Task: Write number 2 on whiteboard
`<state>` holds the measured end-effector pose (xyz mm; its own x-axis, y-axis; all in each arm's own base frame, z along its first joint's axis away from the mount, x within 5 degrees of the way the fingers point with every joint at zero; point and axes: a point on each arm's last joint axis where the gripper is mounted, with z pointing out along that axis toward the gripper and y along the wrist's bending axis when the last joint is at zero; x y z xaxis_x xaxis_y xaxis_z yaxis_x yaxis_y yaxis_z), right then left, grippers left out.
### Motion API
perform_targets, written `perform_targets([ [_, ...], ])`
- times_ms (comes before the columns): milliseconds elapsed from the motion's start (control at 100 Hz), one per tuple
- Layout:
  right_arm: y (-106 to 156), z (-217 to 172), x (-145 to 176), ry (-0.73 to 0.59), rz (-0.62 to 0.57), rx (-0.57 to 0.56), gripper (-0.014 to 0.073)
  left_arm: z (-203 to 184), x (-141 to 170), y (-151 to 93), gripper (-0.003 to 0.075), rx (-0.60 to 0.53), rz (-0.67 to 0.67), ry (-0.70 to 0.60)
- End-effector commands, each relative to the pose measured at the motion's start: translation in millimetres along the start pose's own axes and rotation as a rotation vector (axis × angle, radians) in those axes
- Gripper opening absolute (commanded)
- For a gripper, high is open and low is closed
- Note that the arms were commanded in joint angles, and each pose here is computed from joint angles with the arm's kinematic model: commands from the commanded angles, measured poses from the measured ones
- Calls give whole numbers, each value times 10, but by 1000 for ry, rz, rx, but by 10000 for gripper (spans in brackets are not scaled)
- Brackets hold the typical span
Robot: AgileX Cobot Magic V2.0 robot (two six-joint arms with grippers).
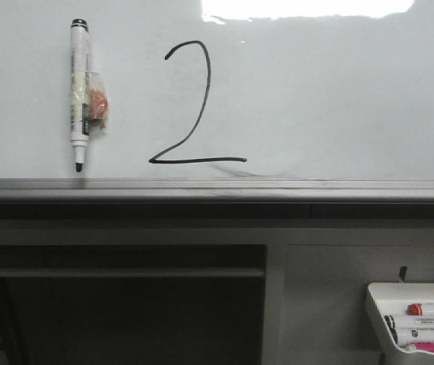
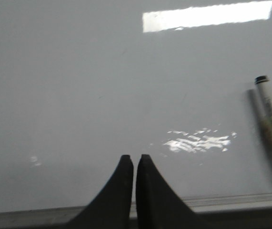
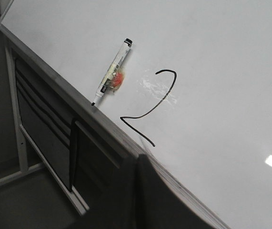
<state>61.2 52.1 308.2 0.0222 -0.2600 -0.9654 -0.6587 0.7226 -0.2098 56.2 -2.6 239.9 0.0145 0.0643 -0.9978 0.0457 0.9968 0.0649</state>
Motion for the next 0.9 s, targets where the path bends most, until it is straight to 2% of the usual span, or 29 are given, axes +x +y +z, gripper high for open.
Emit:
perform_targets([
  [0,-36,-22,-143,-94,0,26,-60,-33,-33,26,-19,-51,11,-86],
  [160,-36,-22,-143,-94,0,26,-60,-21,358,17,-19,-77,6,-57],
  [240,-36,-22,-143,-94,0,26,-60,-22,515,5,-19,-65,-20,110],
  [330,-36,-22,-143,-94,0,26,-60,-35,617,-5,-19,-57,-30,214],
  [890,-36,-22,-143,-94,0,26,-60,-34,613,-5,-19,-57,-29,210],
])
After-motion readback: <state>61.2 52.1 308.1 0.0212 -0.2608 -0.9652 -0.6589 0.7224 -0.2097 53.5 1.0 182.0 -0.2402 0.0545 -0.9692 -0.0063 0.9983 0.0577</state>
